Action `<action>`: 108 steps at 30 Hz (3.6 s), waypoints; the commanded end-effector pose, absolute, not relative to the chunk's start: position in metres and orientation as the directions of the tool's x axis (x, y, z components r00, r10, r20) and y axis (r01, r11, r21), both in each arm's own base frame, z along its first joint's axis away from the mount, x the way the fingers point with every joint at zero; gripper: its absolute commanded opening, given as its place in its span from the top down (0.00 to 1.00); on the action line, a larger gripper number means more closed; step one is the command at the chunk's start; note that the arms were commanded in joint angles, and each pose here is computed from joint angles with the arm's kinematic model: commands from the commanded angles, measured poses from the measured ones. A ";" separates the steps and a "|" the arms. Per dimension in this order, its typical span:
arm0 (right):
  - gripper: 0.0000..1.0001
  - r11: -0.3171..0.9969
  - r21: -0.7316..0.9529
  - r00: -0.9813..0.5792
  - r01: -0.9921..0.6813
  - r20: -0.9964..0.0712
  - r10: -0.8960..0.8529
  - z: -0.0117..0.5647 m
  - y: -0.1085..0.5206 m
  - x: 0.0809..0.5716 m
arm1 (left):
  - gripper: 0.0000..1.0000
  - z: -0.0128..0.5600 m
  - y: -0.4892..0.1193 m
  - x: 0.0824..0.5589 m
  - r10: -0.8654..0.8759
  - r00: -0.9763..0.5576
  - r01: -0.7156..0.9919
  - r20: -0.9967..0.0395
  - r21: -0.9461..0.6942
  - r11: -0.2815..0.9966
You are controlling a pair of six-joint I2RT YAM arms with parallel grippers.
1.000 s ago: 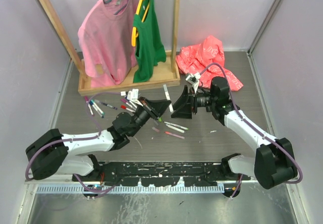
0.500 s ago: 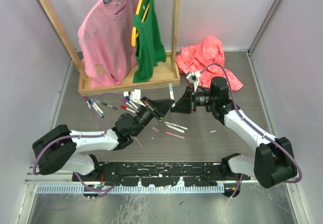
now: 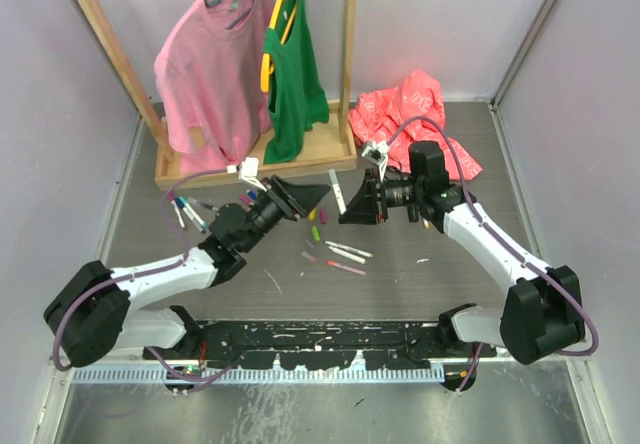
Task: Open the pen caps
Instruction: Pick up the pen from the center of the board, then open the pen cap from the pen, then place the pen cap at the center of the board.
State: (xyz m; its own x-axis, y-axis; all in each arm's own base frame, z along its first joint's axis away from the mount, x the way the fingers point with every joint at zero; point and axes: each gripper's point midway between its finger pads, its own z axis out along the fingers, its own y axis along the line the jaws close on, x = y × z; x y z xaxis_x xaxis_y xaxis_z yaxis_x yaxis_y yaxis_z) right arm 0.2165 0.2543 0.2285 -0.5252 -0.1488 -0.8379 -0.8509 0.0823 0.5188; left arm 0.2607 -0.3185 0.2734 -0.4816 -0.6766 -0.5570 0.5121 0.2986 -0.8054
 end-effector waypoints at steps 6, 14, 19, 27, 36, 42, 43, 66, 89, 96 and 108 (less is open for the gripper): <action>0.94 0.023 0.452 -0.444 -0.892 -0.863 -0.240 0.224 0.251 0.210 | 0.34 0.308 -0.321 0.242 -0.519 -0.621 0.591 -0.587 -0.786 0.182; 0.94 0.012 0.467 -0.453 -0.884 -0.850 -0.269 0.217 0.253 0.207 | 0.38 0.311 -0.327 0.245 -0.470 -0.629 0.619 -0.619 -0.765 0.178; 0.94 0.003 0.463 -0.442 -0.887 -0.845 -0.300 0.213 0.256 0.204 | 0.46 0.307 -0.328 0.257 -0.474 -0.632 0.604 -0.613 -0.773 0.195; 0.92 0.009 0.471 -0.450 -0.882 -0.836 -0.312 0.210 0.256 0.205 | 0.90 0.293 -0.337 0.262 -0.440 -0.669 0.585 -0.600 -0.789 0.187; 0.42 -0.025 0.508 -0.483 -0.861 -0.831 -0.276 0.224 0.257 0.203 | 1.00 0.283 -0.335 0.256 -0.454 -0.649 0.605 -0.611 -0.776 0.181; 0.41 -0.025 0.540 -0.520 -0.841 -0.822 -0.233 0.226 0.259 0.204 | 1.00 0.278 -0.339 0.250 -0.520 -0.585 0.628 -0.622 -0.753 0.195; 0.41 -0.021 0.542 -0.524 -0.840 -0.821 -0.227 0.227 0.260 0.205 | 1.00 0.278 -0.340 0.249 -0.534 -0.573 0.632 -0.622 -0.750 0.196; 0.99 0.009 0.555 -0.539 -0.832 -0.804 -0.253 0.213 0.262 0.207 | 1.00 0.308 -0.298 0.269 -0.718 -0.304 0.648 -0.626 -0.688 0.326; 0.99 0.615 0.032 -0.505 -0.788 -0.604 -0.616 0.110 0.153 0.285 | 1.00 0.266 -0.163 0.259 -0.721 -0.275 0.323 -0.636 -0.767 0.554; 0.97 0.750 -0.016 -0.632 -0.661 -0.527 -0.569 0.082 0.097 0.276 | 1.00 0.178 -0.147 0.229 -0.722 -0.449 0.032 -0.527 -0.817 0.576; 0.94 0.729 0.110 -0.700 -0.676 -0.408 -0.587 0.046 0.099 0.250 | 1.00 0.094 -0.130 0.225 -0.760 -0.532 -0.417 -0.374 -0.665 0.619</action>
State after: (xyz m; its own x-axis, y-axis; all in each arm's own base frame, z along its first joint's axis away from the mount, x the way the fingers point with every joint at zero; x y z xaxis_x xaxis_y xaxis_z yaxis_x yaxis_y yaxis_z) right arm 0.2565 0.0962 0.0491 -0.7019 -0.5739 -0.4219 -0.6597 0.7472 0.0811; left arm 0.2222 -0.1325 0.0982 -0.5413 -0.7309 -0.4156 -0.3266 0.6383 -0.6971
